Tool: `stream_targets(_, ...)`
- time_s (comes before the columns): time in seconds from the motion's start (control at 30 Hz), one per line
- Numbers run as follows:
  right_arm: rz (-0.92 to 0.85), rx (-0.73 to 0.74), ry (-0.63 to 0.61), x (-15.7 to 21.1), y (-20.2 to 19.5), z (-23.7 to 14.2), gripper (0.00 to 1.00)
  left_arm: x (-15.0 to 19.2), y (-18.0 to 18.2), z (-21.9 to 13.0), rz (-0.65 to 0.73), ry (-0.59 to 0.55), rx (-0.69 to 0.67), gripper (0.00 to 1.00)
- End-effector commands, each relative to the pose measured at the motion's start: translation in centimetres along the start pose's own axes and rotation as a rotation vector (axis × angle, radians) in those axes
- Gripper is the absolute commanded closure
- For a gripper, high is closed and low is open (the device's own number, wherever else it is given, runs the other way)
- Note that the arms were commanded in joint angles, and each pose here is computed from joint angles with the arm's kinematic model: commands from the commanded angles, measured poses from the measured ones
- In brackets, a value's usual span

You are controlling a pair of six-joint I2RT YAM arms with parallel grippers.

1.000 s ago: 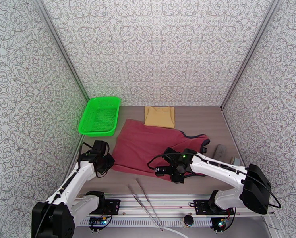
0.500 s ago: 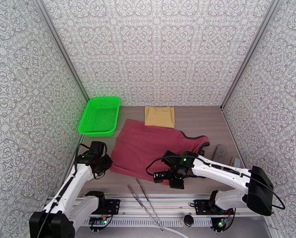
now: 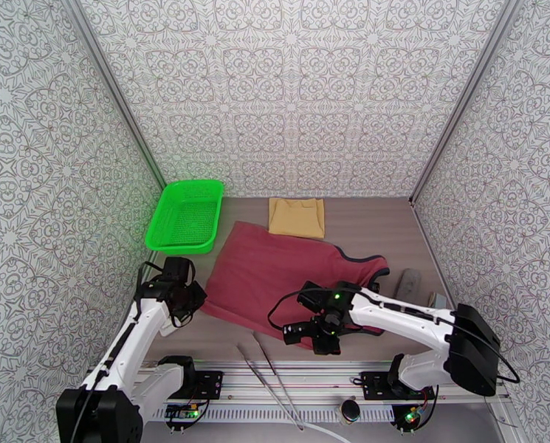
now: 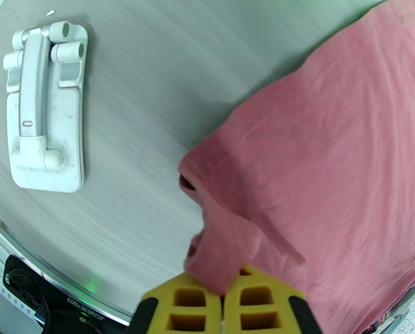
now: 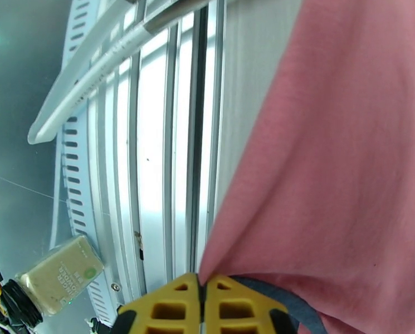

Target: Fold and stack the mixed laundry pile

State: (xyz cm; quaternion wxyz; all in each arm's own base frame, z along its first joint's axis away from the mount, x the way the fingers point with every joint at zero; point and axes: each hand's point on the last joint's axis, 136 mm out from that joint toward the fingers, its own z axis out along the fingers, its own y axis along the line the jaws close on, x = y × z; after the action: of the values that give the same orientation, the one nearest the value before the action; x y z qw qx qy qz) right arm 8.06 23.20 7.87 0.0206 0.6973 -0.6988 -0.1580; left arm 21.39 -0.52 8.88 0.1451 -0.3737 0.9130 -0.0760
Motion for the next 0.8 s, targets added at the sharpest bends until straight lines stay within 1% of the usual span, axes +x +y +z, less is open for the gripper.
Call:
stream_targets(0.0, 0.011, 0.054, 0.072, 1.1, -1.1, 0.2, 1.00, -1.1, -0.2, -0.4, 0.007, -0.025, -0.004, 1.00)
stream_targets(0.23, 0.076, 0.208, 0.039, 1.2, -5.2, -1.2, 1.00, -2.7, -1.4, 0.3, 0.024, -0.019, -0.013, 1.00)
stream_targets(0.33, 0.087, 0.222, 0.040, 1.2, -6.1, -1.2, 1.00, -3.4, -2.0, 1.1, 0.033, -0.012, -0.024, 1.00)
stream_targets(0.57, 0.144, 0.256, 0.090, 2.1, -8.7, -0.3, 1.00, -4.8, -3.3, 3.5, 0.046, 0.015, -0.038, 1.00)
stream_targets(0.77, 0.182, 0.286, 0.113, 2.8, -10.0, -0.2, 1.00, -5.9, -4.6, 4.9, 0.059, 0.032, -0.041, 1.00)
